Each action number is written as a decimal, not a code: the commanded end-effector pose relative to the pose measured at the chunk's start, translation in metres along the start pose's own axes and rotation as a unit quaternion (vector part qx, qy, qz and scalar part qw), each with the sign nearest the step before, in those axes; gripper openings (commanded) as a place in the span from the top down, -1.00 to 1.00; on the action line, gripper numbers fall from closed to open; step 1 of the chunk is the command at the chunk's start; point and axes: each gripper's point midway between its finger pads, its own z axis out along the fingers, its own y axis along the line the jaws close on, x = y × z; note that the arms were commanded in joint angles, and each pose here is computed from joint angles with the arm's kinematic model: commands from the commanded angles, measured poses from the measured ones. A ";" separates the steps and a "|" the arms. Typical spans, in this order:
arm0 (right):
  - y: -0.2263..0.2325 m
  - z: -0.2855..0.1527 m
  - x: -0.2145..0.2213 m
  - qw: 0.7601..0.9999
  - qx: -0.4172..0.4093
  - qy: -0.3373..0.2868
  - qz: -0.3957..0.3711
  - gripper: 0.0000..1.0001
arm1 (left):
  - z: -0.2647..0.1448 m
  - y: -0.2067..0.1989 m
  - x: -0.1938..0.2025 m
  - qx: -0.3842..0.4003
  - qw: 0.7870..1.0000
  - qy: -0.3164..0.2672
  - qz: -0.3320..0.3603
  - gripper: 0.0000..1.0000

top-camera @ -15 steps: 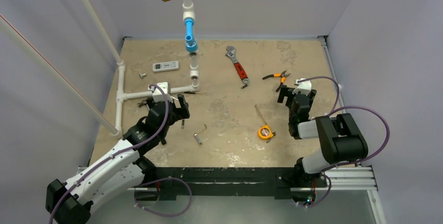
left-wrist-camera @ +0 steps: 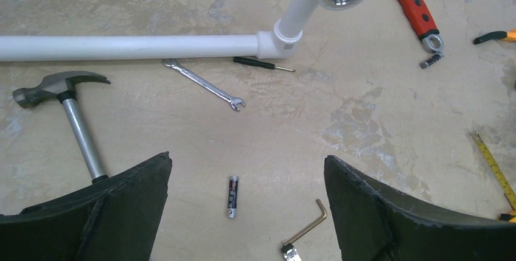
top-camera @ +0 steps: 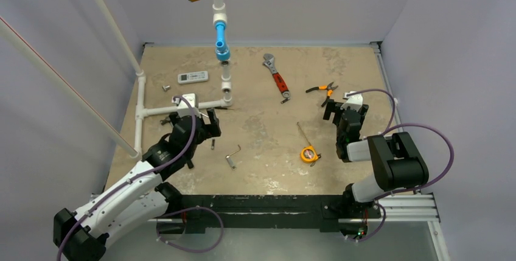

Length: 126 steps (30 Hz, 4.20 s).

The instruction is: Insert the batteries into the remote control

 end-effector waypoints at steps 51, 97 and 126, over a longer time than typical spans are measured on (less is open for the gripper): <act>0.005 -0.069 -0.055 0.982 0.026 0.068 0.174 -0.97 | 0.220 0.074 -0.070 -0.315 0.747 0.173 -0.559 -1.00; 0.008 -0.063 -0.044 0.980 0.033 0.087 0.173 -0.96 | 0.325 0.117 -0.033 -0.340 0.673 0.169 -0.635 -0.22; 0.012 -0.062 -0.040 0.980 0.024 0.094 0.174 -0.95 | 0.305 0.090 -0.023 -0.236 0.698 0.223 -0.639 0.33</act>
